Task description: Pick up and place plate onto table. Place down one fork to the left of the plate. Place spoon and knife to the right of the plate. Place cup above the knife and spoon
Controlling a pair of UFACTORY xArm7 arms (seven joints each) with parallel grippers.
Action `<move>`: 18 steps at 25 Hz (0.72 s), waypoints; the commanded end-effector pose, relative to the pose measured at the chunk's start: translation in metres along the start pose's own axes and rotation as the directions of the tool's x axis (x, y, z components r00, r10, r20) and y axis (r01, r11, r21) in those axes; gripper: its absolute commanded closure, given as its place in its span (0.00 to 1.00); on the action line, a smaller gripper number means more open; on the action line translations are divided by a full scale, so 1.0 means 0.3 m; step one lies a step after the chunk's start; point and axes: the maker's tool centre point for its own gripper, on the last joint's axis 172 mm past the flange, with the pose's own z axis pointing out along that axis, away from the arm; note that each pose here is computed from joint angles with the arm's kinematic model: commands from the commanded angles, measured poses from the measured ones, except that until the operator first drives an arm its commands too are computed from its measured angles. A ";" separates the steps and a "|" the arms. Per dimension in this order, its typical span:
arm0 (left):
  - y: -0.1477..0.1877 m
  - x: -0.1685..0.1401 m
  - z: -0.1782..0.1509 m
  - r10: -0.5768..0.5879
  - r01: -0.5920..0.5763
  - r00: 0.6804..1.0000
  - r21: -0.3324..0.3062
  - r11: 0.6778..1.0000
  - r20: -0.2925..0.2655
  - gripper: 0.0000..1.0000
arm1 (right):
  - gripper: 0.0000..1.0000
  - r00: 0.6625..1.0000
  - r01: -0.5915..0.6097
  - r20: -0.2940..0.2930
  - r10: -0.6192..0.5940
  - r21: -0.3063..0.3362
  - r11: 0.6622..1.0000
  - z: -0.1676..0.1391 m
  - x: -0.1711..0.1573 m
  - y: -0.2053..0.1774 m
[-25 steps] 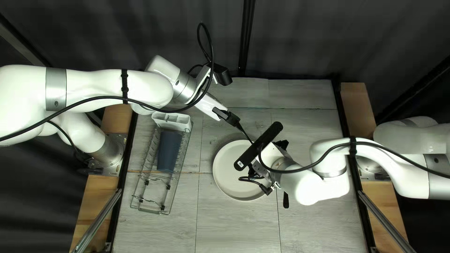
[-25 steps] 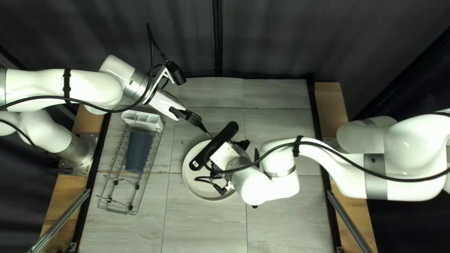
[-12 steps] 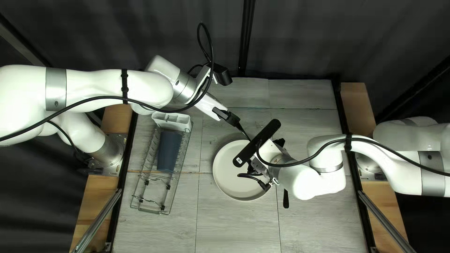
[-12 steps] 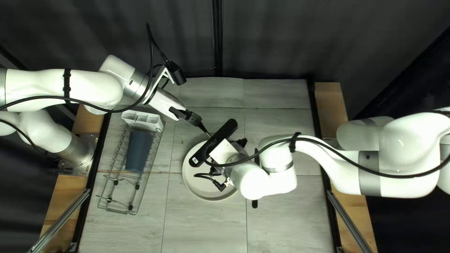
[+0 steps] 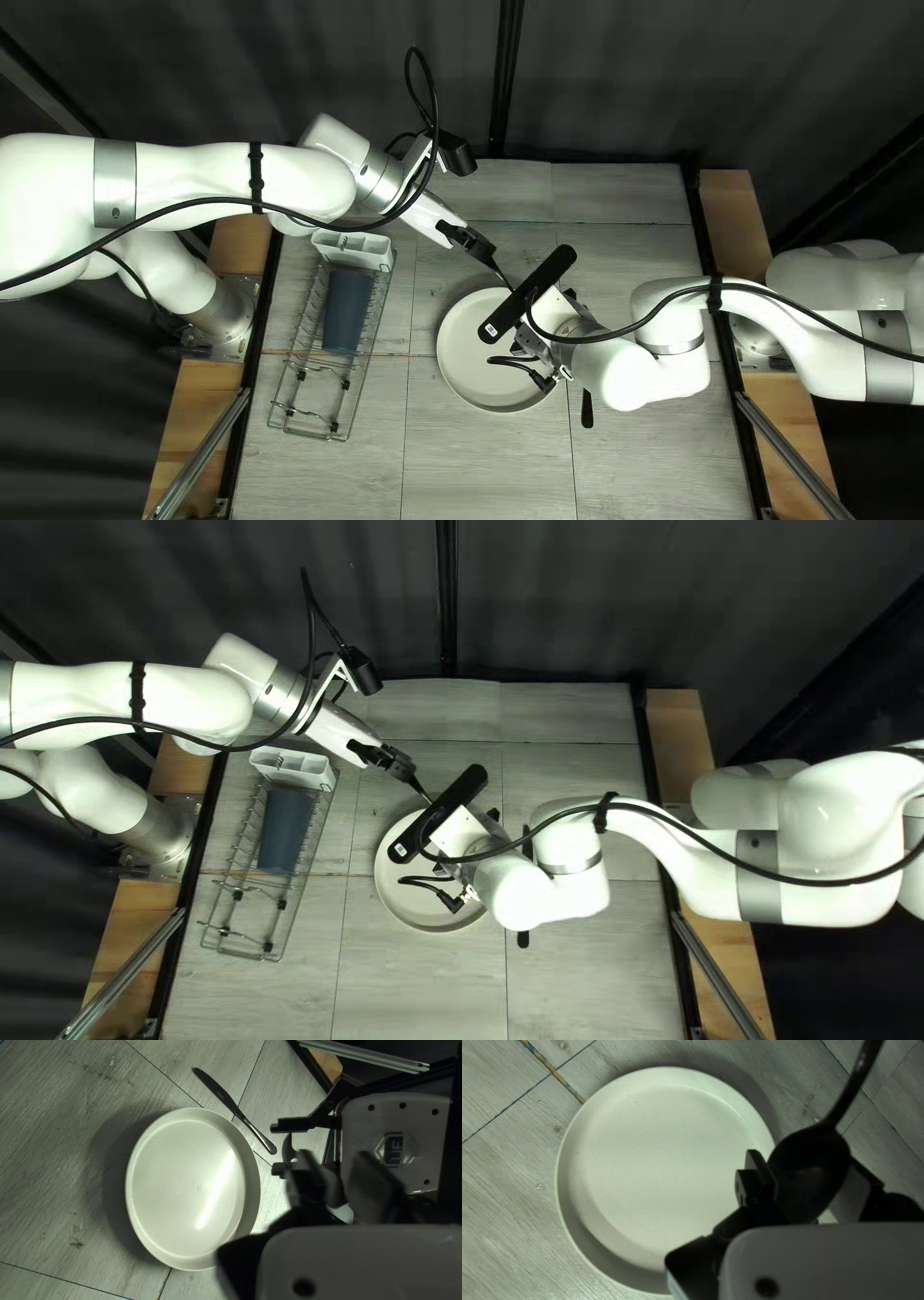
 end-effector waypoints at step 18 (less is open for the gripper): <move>0.000 0.000 0.000 0.000 0.000 1.000 0.000 1.000 0.000 0.00 | 0.97 0.960 0.273 0.070 -0.271 -0.018 0.962 -0.185 -0.162 0.077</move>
